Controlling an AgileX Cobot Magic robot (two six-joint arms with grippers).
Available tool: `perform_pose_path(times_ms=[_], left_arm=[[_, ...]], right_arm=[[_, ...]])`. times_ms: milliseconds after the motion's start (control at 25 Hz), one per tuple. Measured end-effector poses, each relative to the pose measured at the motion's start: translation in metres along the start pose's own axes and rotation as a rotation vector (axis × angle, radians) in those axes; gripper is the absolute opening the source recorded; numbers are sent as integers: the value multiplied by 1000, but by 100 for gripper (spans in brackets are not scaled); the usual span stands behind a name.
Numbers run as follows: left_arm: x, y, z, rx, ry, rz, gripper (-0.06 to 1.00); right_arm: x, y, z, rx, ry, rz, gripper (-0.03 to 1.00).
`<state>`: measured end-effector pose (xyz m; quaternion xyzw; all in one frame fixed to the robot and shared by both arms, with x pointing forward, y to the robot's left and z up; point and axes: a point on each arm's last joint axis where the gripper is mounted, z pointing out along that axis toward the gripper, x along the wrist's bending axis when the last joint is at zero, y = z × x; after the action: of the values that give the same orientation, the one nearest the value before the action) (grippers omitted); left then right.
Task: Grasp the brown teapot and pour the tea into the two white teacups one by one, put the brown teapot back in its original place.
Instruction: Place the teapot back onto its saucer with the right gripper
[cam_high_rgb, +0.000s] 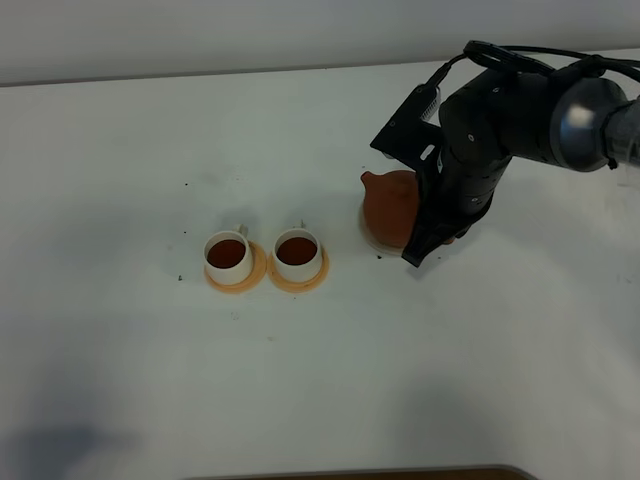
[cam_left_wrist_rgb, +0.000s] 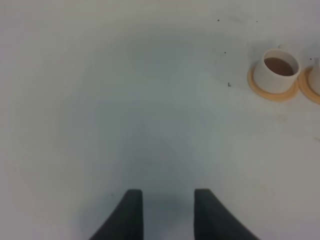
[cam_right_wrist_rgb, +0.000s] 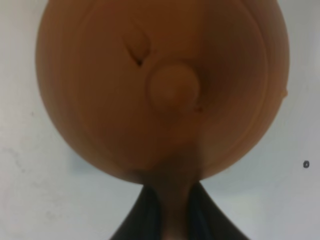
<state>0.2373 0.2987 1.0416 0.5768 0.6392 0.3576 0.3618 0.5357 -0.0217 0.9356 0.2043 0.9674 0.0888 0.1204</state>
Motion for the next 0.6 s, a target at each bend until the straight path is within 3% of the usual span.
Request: perform_pose_path(times_ms=[600], left_arm=[[0,0,0,0,0,0,29]], right_arm=[[-4,-2,12,2,0,15,13]])
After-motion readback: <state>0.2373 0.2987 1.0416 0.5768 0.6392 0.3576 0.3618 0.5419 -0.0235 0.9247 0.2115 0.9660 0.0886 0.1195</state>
